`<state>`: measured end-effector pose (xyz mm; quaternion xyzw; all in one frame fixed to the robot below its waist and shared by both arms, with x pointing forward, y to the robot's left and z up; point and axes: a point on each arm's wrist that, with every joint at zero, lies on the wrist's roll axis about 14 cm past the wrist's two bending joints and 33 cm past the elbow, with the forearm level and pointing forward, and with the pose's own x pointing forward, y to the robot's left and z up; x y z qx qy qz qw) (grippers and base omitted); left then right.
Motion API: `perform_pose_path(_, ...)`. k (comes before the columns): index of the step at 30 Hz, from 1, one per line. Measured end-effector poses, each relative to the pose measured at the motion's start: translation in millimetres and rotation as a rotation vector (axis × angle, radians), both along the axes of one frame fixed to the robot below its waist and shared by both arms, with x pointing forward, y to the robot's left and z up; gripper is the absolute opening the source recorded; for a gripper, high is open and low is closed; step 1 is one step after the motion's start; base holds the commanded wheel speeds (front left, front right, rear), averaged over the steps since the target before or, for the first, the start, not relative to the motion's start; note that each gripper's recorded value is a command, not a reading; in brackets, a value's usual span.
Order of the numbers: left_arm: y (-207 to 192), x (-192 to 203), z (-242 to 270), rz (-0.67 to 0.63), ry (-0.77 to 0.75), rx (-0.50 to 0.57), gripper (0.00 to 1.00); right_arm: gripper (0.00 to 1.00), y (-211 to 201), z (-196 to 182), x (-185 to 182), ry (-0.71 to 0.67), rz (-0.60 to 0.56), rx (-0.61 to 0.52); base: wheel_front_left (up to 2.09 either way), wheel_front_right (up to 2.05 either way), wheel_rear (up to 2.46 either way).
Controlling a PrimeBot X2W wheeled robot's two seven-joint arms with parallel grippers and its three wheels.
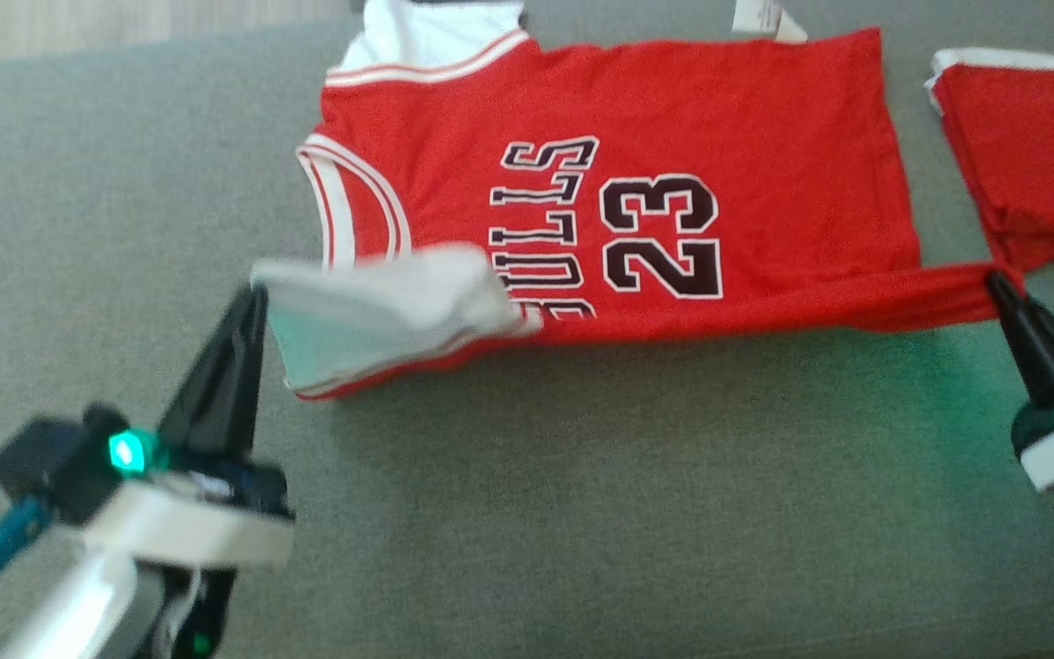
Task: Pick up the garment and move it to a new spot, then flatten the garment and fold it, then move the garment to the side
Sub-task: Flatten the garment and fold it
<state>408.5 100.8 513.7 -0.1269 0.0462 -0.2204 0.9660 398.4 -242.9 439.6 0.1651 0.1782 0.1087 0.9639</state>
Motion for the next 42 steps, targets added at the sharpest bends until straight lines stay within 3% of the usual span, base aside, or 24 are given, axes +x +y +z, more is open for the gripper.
perform_pose_path(9,-7,72,-19,-0.048,-0.048,0.106,0.0,0.0,10,-25,40,0.051,0.017,-0.009,0.0,0.0,0.0)
perform_pose_path(20,-19,112,-53,-0.101,-0.011,0.161,0.0,0.0,7,-47,60,0.088,0.013,-0.047,0.0,0.0,0.0)
perform_pose_path(21,-19,115,-54,-0.095,-0.01,0.159,0.0,0.35,6,-48,61,0.089,0.011,-0.05,0.0,0.0,0.0)
perform_pose_path(22,-19,118,-57,-0.09,-0.002,0.16,0.0,0.99,6,-49,62,0.092,0.01,-0.054,0.0,0.0,0.0)
perform_pose_path(24,-20,119,-65,-0.083,0.024,0.157,0.51,1.0,4,-50,65,0.088,0.0,-0.056,0.0,0.0,0.0)
perform_pose_path(25,-19,119,-69,-0.078,0.042,0.154,1.0,1.0,5,-50,66,0.086,-0.002,-0.055,0.0,0.0,0.0)
perform_pose_path(30,-18,109,-74,-0.05,0.091,0.128,1.0,1.0,-1,-43,66,0.057,-0.003,-0.095,0.0,0.0,0.0)
perform_pose_path(35,-14,67,-102,-0.021,0.23,0.094,1.0,1.0,-24,-11,76,-0.048,-0.063,-0.149,0.0,0.0,0.0)
perform_pose_path(42,-3,7,-142,0.044,0.438,0.098,1.0,1.0,-15,-25,40,-0.018,-0.07,-0.124,0.0,0.0,0.0)
